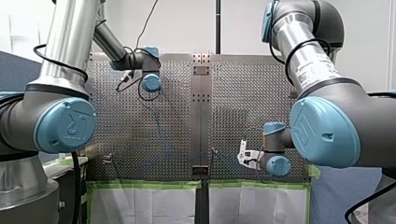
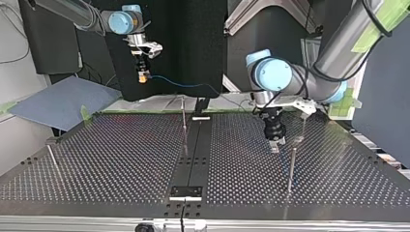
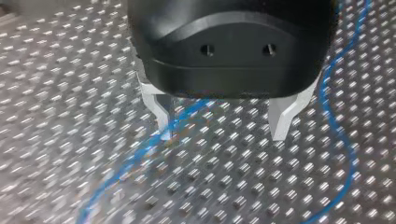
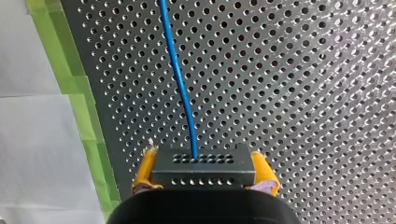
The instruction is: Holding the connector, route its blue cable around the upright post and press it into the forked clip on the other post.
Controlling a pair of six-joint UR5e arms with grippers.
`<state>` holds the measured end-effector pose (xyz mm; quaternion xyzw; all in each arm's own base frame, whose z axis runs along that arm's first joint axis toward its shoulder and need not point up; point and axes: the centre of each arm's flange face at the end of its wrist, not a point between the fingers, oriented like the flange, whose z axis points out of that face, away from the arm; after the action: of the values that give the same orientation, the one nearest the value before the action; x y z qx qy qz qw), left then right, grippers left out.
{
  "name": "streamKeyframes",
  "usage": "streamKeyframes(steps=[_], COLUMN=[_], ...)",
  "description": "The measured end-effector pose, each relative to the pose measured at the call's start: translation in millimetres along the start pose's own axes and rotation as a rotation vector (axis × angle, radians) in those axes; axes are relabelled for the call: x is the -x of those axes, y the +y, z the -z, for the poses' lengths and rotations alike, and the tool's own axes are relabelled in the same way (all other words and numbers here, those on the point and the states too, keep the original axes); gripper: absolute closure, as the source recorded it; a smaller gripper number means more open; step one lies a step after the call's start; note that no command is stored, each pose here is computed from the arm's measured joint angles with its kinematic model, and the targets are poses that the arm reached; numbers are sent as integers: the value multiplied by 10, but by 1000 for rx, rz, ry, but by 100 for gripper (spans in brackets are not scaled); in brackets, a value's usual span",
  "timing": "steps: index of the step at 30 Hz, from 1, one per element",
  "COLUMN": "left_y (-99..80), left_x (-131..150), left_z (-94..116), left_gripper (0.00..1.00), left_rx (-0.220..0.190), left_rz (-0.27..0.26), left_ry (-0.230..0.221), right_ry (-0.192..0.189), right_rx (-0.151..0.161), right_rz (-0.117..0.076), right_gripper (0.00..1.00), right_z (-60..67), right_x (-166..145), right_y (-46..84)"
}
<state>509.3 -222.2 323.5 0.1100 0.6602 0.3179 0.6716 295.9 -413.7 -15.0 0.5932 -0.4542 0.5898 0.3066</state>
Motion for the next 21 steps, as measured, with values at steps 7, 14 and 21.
streamKeyframes(steps=[7,14,21], left_y=[-248,-291,-364], left_x=[-296,-387,-462], left_z=[30,66,155], left_gripper=[0,0,0], left_rx=[-16,-16,-55], left_rz=[-57,-68,-51], left_ry=[85,110,103], right_ry=[-1,1,2], right_rx=[0,0,0], right_rz=[1,1,-1], right_gripper=[100,100,100], right_z=[0,-4,-4], right_x=[-1,-5,-5], right_y=[0,-2,-2])
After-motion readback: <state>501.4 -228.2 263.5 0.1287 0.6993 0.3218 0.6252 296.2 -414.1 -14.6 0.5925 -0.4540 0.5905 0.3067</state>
